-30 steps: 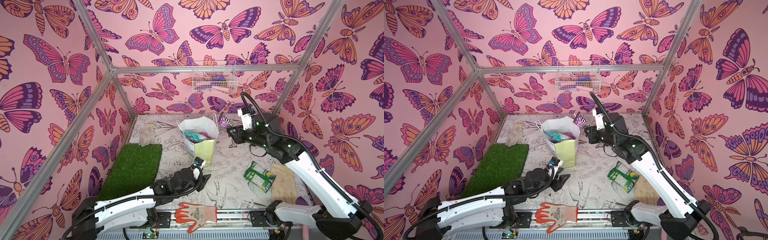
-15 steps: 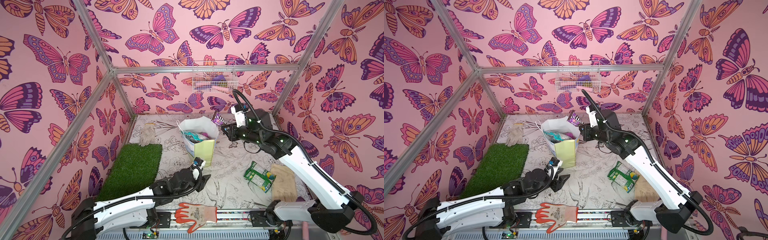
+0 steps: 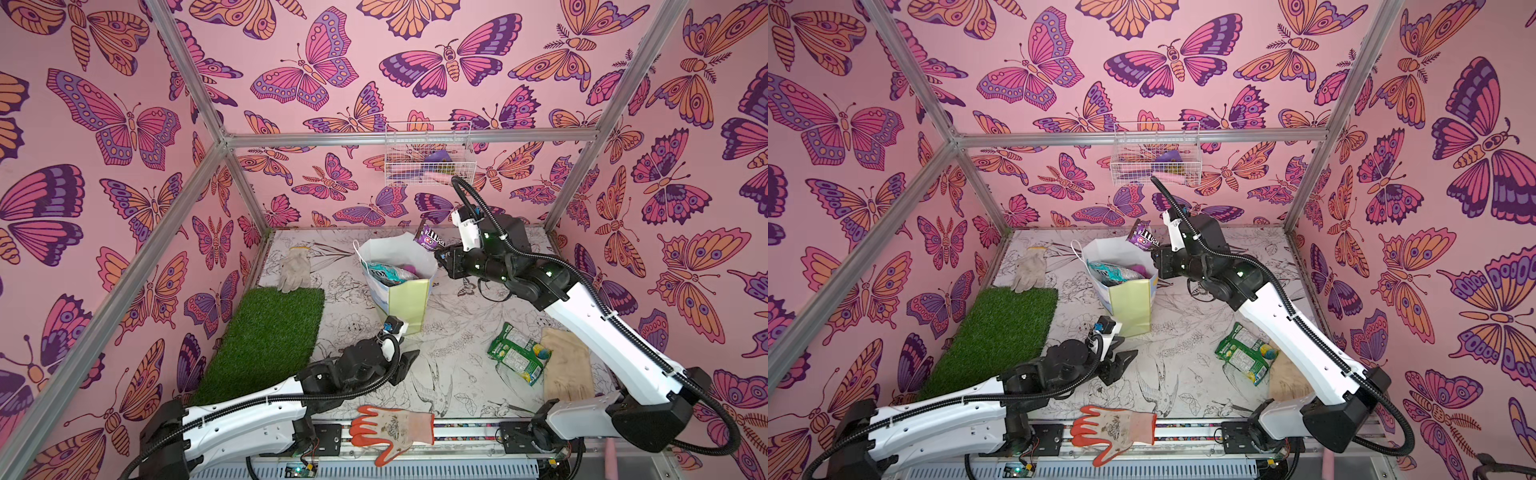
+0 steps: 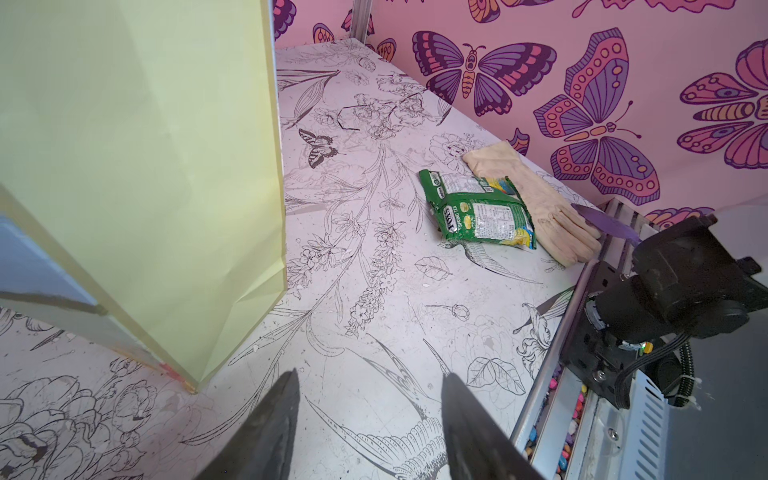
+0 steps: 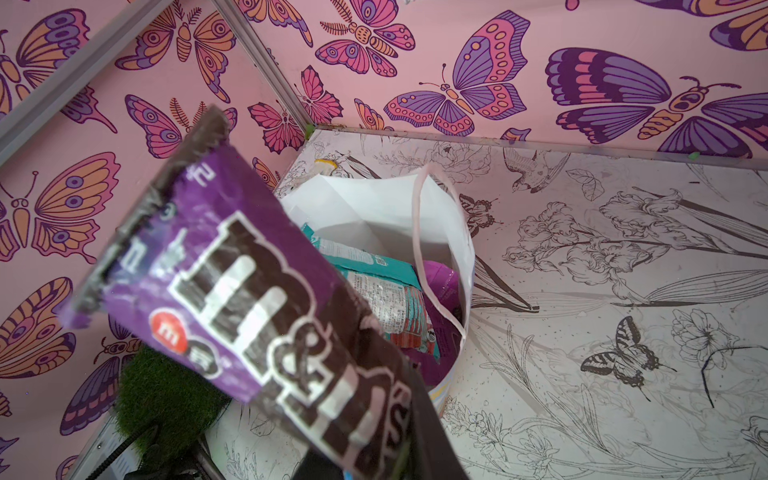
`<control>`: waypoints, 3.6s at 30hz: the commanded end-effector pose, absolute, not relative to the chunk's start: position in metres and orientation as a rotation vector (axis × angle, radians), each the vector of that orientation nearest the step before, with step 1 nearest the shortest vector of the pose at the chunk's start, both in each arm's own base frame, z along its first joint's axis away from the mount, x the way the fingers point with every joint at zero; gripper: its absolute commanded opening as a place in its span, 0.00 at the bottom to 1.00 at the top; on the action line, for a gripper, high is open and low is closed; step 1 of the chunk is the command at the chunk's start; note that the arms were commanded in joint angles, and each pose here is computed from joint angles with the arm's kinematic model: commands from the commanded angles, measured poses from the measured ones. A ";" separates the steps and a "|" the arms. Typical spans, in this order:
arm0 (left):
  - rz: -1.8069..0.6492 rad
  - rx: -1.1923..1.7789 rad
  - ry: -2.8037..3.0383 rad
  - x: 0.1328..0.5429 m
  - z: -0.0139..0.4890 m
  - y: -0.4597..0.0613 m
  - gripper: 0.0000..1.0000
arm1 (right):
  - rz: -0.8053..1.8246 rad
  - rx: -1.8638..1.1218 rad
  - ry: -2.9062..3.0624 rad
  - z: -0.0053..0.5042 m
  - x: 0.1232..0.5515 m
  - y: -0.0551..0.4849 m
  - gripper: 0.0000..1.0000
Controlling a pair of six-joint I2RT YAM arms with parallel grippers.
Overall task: Place the snacks into the paper bag
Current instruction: Place the snack in the paper bag.
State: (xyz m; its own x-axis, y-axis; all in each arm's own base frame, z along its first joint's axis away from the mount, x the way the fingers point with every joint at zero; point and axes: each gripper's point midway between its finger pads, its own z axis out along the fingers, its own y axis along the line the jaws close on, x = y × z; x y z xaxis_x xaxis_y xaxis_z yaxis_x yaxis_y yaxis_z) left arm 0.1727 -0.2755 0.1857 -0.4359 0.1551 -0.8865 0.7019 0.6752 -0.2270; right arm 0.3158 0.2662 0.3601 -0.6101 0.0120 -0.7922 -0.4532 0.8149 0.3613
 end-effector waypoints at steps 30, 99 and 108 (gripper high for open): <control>-0.736 0.638 1.942 0.172 0.186 -0.268 0.57 | 0.634 -0.393 2.203 0.336 0.327 0.294 0.18; -0.708 0.512 1.840 0.169 0.208 -0.221 0.57 | 0.588 -0.432 2.303 0.293 0.342 0.323 0.25; -0.709 0.499 1.830 0.168 0.210 -0.216 0.57 | 0.590 -0.439 2.305 0.294 0.342 0.325 0.44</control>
